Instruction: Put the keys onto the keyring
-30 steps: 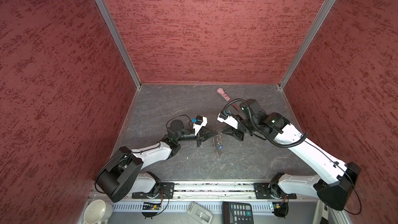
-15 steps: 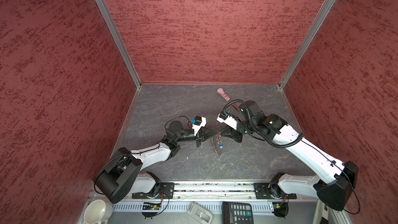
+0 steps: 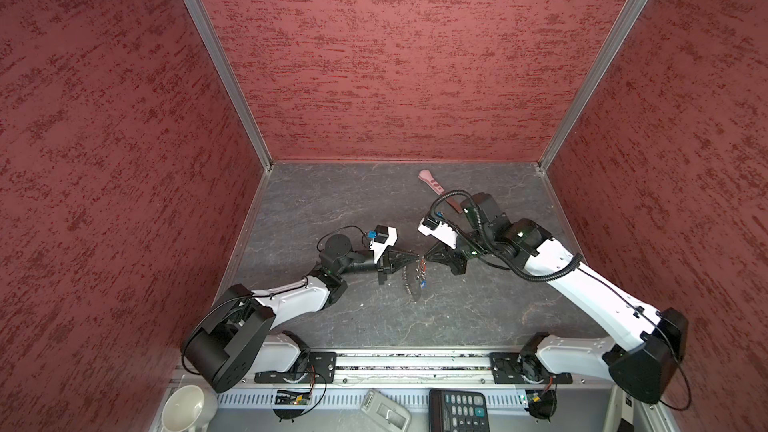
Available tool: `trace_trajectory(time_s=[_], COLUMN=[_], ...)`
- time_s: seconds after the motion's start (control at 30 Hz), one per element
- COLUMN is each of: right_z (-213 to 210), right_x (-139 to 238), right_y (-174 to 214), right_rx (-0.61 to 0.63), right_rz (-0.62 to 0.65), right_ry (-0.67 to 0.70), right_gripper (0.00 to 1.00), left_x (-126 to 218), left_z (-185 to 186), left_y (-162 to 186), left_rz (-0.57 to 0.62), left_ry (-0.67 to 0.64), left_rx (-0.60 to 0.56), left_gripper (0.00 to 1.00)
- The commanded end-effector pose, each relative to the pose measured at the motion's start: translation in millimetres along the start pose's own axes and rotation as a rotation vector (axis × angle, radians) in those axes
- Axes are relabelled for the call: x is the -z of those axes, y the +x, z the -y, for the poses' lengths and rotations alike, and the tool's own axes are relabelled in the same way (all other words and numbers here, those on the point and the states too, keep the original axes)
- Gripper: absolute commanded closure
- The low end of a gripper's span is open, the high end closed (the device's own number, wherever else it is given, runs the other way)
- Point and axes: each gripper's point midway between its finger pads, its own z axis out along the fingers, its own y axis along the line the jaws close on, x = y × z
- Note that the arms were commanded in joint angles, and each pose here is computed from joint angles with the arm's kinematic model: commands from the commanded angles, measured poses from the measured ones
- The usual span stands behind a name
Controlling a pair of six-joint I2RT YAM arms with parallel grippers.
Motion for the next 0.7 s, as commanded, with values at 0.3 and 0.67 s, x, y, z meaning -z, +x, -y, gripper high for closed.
trace_trajectory(time_s=[0.3, 0.67], right_z=[4, 9], right_x=[-12, -14], right_y=[7, -2], right_rx=[-0.015, 0.01], right_rz=[0.004, 0.071], right_ry=[-0.019, -0.004], right_gripper=[1.0, 0.96], left_x=[0, -5], left_z=[1, 4], left_y=[-26, -28], left_rz=[0.098, 0.121], left_ry=[-0.016, -0.006], left_rx=[-0.059, -0.05], left_gripper=[1.0, 1.0])
